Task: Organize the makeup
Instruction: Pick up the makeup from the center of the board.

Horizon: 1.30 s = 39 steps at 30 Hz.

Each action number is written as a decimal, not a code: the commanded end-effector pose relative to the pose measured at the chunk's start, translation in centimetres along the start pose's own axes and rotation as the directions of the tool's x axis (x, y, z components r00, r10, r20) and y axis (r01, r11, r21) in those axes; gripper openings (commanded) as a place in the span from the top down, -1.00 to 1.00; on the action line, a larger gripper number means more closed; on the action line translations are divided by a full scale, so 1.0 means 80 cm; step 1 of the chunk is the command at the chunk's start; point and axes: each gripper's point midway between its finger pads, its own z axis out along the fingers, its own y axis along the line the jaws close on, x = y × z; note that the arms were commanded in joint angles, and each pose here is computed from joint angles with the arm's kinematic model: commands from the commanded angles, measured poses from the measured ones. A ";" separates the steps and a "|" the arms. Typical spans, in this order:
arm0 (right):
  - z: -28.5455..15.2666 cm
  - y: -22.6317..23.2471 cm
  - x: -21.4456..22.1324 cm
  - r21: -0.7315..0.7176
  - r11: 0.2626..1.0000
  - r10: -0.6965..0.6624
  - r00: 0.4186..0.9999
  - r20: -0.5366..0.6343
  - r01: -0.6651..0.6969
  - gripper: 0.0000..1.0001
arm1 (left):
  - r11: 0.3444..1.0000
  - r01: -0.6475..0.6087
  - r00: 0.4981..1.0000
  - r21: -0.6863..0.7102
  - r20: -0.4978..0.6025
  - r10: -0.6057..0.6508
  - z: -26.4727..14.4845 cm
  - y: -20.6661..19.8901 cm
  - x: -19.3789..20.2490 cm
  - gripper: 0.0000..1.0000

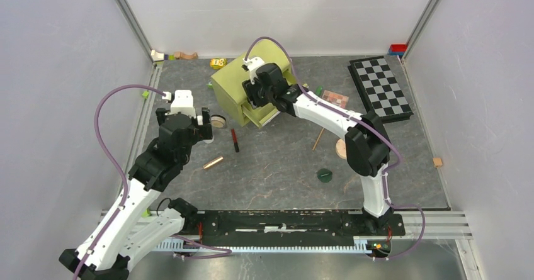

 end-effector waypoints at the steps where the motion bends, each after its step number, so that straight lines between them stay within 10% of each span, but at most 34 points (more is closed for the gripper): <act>1: 0.006 0.022 -0.045 -0.072 0.997 0.021 0.995 0.097 -0.014 -0.06 | 0.999 0.048 0.999 -0.003 0.010 -0.048 0.002 -0.002 -0.003 -1.00; 17: -0.019 0.021 -0.052 -0.080 0.996 -0.015 0.988 0.154 0.027 -0.17 | 0.999 0.045 0.999 -0.009 0.001 -0.045 0.005 -0.001 -0.001 -1.00; 29: -0.160 -0.057 0.000 0.210 0.976 0.018 0.984 0.179 -0.056 -0.28 | 0.999 0.048 0.999 -0.008 0.000 -0.048 0.005 0.000 -0.001 -1.00; 39: -0.211 -0.136 0.123 0.590 0.799 0.147 0.989 -0.009 -0.114 -0.53 | 0.999 0.045 0.999 -0.001 -0.007 -0.045 0.007 -0.002 0.000 -1.00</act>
